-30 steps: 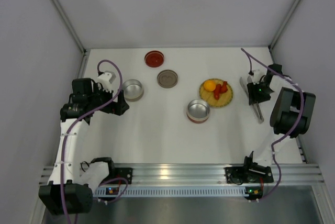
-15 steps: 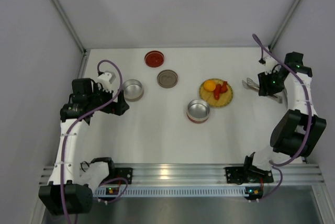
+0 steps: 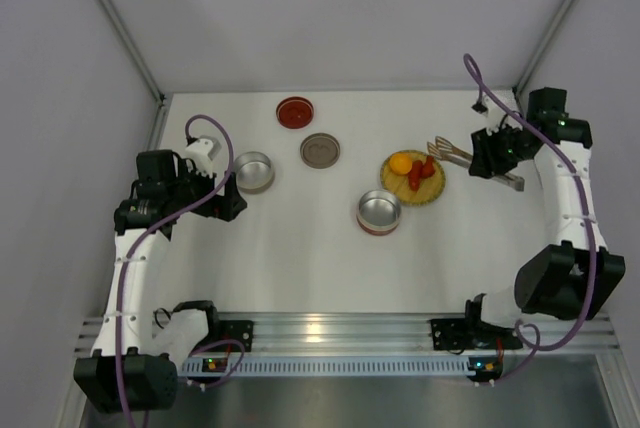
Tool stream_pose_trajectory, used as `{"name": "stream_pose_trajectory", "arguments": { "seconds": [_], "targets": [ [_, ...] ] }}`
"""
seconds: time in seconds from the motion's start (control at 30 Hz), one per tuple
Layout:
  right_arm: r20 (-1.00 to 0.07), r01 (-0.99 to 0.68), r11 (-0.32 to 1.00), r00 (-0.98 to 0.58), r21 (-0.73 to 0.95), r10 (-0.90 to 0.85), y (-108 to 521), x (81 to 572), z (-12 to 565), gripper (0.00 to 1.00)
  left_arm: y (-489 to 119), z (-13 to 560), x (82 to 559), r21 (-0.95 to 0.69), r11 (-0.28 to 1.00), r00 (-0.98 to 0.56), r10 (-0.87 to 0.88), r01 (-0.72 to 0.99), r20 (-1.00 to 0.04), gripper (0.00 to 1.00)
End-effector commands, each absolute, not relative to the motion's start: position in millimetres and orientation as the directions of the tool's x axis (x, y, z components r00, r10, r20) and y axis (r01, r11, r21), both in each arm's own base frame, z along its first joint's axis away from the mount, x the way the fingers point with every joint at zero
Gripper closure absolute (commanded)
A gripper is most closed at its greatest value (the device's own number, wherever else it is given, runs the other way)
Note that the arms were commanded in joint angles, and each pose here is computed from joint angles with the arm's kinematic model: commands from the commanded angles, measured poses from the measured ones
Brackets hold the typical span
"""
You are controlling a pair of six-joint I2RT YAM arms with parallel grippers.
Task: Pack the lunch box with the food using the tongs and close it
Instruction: Pick up the fake food from the plate.
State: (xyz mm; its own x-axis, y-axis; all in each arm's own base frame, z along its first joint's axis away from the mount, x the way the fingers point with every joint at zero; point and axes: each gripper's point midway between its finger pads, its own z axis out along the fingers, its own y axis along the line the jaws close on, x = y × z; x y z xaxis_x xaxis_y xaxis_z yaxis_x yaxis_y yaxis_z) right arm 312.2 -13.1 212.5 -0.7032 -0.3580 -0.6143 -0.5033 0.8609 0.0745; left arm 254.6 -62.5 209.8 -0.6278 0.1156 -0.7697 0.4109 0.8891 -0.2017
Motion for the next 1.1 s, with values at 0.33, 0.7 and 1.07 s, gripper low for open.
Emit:
{"name": "stream_pose_trajectory", "arguments": {
  "seconds": [0.33,0.7,1.07],
  "targets": [
    [-0.648,-0.582,0.808,-0.65,0.088,-0.397,53,354,214,0.66,-67,220,255,-0.193,0.873,-0.592,0.127,0.447,-0.796,0.02],
    [-0.609,-0.587,0.789,-0.697,0.181,-0.379,55,385,185,0.65,-67,220,259,-0.185,0.87,-0.579,0.133,0.457,-0.804,0.02],
    [-0.589,-0.571,0.799,-0.717,0.189,-0.373,42,400,169,0.65,-68,215,263,-0.198,0.867,-0.587,0.126,0.457,-0.8,0.02]
  ]
}}
